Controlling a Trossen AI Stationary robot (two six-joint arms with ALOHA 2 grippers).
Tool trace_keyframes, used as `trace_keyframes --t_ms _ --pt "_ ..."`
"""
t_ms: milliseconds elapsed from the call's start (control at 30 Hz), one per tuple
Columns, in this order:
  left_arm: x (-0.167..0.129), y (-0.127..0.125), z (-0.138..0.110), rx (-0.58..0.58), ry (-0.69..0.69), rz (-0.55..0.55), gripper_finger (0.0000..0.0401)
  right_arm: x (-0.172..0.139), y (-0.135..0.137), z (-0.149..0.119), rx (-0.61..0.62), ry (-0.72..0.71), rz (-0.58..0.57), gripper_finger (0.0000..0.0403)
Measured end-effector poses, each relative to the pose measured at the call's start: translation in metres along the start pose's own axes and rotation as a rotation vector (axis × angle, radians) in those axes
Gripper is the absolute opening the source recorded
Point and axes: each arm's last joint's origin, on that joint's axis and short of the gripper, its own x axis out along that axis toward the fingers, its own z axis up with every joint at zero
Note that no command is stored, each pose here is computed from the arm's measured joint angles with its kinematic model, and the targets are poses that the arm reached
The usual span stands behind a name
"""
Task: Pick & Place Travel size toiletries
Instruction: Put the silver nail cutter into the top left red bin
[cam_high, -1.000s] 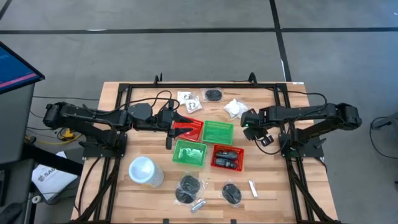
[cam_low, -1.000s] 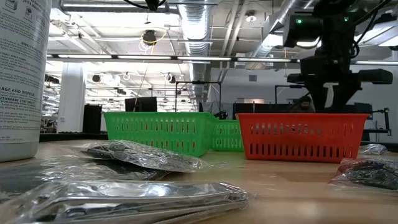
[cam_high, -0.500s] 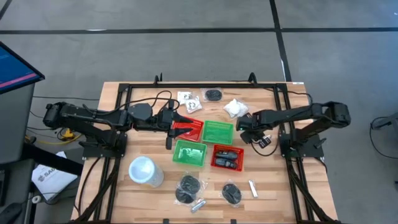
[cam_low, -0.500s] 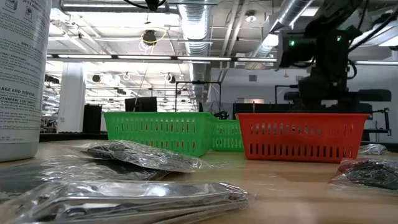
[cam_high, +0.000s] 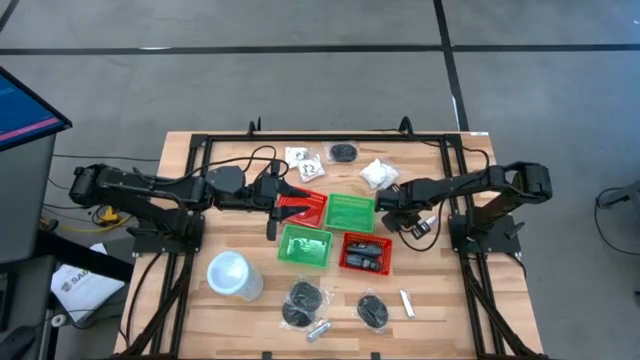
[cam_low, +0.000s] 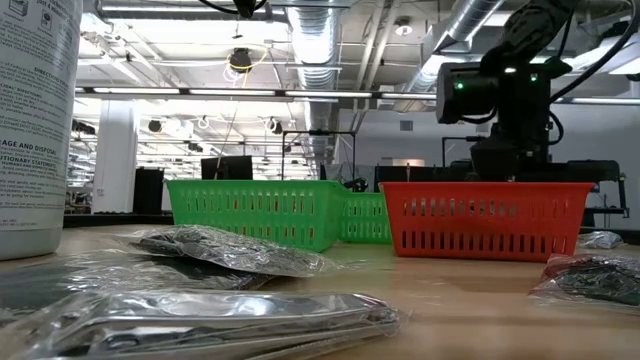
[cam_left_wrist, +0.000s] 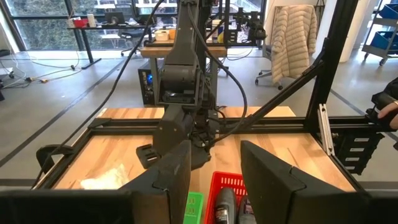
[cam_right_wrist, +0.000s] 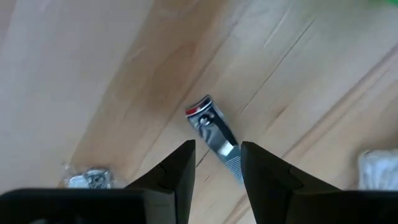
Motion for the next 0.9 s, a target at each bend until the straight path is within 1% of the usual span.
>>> trace_keyframes --t_ms 133,300,467,600,700,800,900 --pt "0.0 0.0 0.0 0.0 0.0 0.0 0.0131 0.001 -0.002 0.003 -0.036 -0.02 -0.019 0.0118" --pt "0.0 0.0 0.0 0.0 0.004 0.0 0.0131 0.011 -0.002 0.005 -0.074 0.019 0.018 0.0118" --pt "0.0 0.0 -0.001 0.001 0.006 0.0 0.0131 0.018 -0.002 0.007 -0.075 0.048 0.041 0.0118" --pt "0.0 0.0 -0.001 0.0 0.006 0.0 0.0131 0.015 -0.002 0.006 -0.054 0.033 0.027 0.0117" --pt "0.0 0.0 -0.001 0.001 0.006 0.0 0.0131 0.012 -0.002 0.005 -0.047 0.017 0.016 0.0104" --pt "0.0 0.0 -0.001 0.001 0.007 0.0 0.0131 0.01 -0.003 0.006 -0.041 -0.003 0.002 0.0079" --pt "0.0 0.0 -0.001 0.001 0.006 0.0 0.0131 0.01 -0.003 0.006 0.02 -0.002 0.001 0.0049"
